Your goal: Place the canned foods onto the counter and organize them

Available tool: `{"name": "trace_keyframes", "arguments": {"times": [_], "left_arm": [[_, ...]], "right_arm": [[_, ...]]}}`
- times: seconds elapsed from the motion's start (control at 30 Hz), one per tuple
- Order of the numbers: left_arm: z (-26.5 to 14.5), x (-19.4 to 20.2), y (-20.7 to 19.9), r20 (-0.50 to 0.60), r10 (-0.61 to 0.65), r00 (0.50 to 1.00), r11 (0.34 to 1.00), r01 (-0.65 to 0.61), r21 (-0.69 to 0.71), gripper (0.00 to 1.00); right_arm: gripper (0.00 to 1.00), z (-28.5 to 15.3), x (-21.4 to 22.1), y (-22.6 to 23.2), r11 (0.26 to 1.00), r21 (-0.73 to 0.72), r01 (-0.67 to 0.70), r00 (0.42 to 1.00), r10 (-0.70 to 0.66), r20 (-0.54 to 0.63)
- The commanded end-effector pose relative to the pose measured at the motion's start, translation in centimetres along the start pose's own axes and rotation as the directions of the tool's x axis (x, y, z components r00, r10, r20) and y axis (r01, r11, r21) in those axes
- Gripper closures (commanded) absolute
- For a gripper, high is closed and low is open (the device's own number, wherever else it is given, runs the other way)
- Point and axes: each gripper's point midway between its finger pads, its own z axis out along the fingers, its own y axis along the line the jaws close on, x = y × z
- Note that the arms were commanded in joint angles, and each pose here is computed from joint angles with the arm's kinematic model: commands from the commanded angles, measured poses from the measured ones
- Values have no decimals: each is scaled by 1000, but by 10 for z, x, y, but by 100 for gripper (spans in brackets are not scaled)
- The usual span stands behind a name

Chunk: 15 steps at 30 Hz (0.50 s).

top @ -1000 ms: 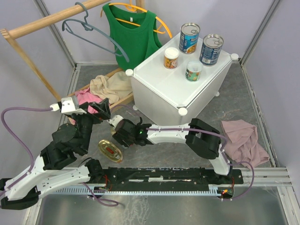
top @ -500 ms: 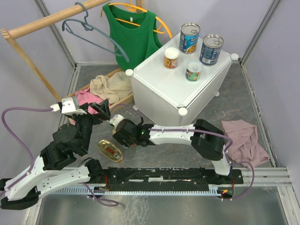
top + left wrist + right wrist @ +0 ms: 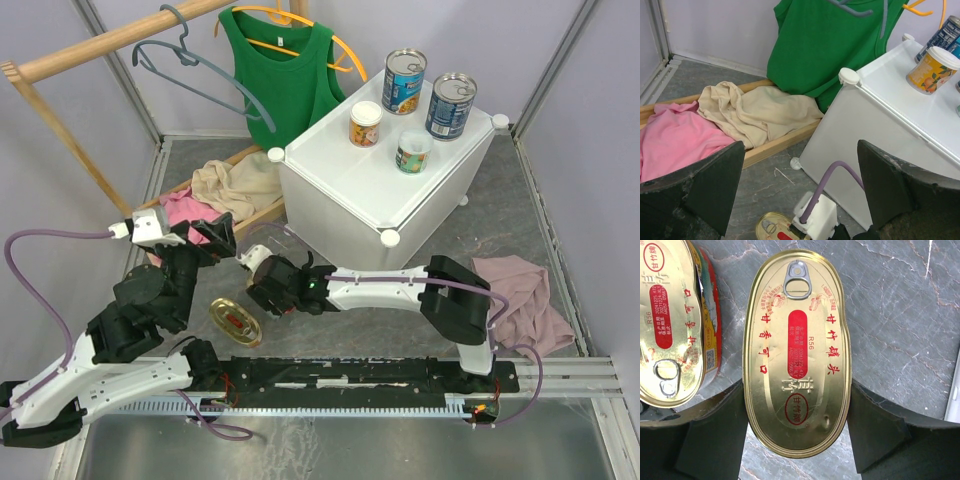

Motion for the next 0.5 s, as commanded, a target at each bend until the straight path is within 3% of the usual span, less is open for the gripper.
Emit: {"name": "trace_keyframes", "arguments": {"times": [0.0, 0.47], "left_arm": [[0, 0, 4, 8, -55, 998, 998, 56, -27, 1], [2, 24, -4, -48, -54, 997, 999, 54, -6, 1]], "right_arm": [[99, -33, -46, 0, 998, -8, -59, 986, 59, 156], [99, -51, -38, -4, 997, -12, -78, 980, 79, 184]]}}
